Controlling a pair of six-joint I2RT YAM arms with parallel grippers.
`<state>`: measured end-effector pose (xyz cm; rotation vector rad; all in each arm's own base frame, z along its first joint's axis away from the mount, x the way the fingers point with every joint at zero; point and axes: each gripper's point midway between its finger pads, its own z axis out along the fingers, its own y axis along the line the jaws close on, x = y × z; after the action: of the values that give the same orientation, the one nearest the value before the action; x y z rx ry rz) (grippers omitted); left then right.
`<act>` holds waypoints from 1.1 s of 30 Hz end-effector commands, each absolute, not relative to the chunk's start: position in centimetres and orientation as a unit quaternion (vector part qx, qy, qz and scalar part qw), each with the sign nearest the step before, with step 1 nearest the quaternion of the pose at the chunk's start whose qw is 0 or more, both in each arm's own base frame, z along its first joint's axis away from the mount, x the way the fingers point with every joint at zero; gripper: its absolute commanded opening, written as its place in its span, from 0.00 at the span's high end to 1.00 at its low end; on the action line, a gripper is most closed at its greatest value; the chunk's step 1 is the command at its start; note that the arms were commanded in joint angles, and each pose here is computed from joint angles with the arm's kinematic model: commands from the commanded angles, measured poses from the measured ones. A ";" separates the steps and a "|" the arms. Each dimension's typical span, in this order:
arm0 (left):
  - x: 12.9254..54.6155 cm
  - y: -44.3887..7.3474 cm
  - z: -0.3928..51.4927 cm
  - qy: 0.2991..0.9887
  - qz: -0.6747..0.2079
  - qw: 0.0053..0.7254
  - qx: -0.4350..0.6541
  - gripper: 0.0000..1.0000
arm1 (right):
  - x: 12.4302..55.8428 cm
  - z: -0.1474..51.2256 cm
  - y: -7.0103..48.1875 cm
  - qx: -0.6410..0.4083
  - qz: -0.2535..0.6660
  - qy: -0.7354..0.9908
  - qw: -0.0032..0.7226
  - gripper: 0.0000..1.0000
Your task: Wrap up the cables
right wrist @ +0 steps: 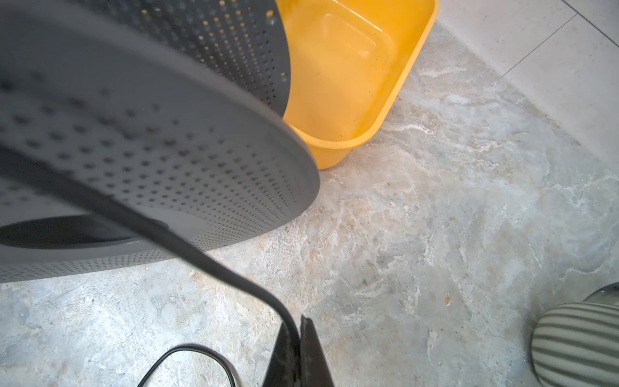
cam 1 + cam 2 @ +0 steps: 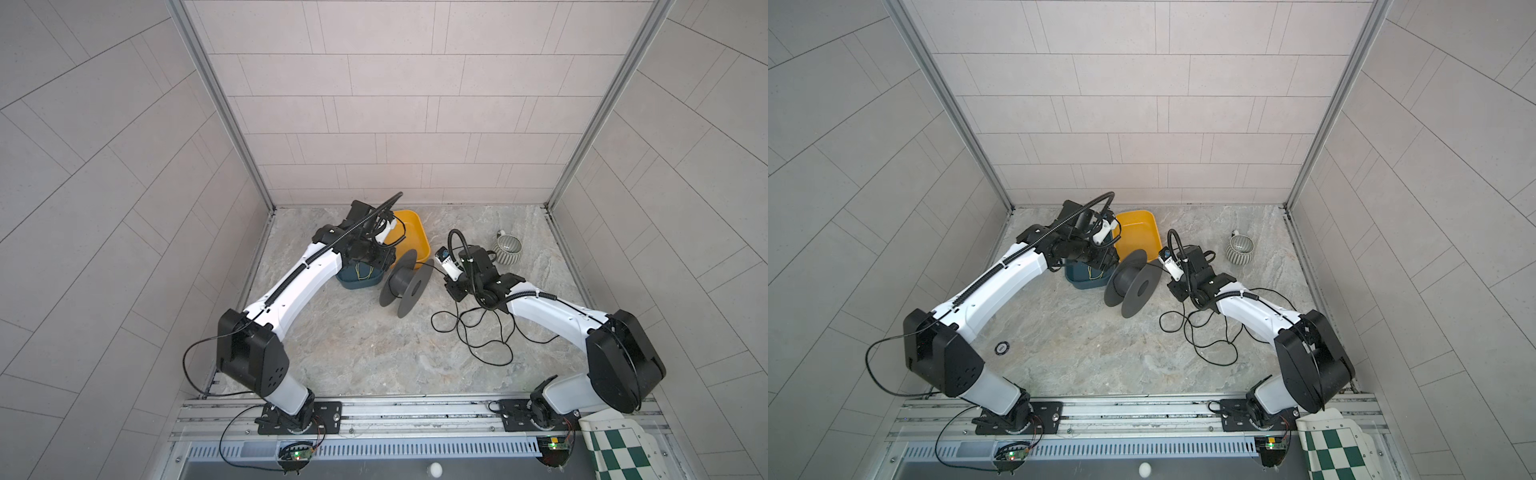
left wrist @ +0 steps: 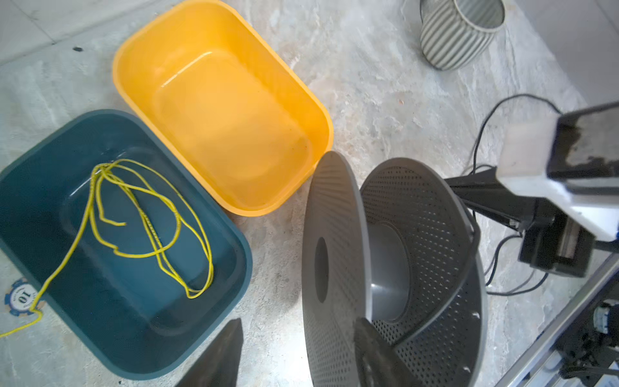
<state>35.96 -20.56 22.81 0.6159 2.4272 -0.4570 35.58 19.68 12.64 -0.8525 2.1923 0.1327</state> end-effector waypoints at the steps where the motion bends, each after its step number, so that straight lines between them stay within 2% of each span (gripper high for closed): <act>1: 35.7 -21.7 24.7 0.892 -0.217 0.316 0.238 0.36 | 35.8 13.1 19.9 -0.347 0.049 0.857 0.378 1.00; 7: 34.1 -24.0 23.3 0.873 -0.243 0.288 0.311 0.38 | 36.1 13.1 19.9 -0.354 0.044 0.860 0.366 1.00; 18: 32.8 -24.4 21.9 0.858 -0.250 0.286 0.345 0.41 | 36.2 13.0 20.0 -0.354 0.043 0.862 0.361 1.00; 33: 35.5 -24.7 19.5 0.874 -0.219 0.275 0.335 0.54 | 36.2 13.1 20.0 -0.358 0.041 0.860 0.361 1.00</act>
<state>34.64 -24.57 18.82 0.8986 2.3747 -0.6149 35.96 19.96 12.57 -0.9065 2.2301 0.1166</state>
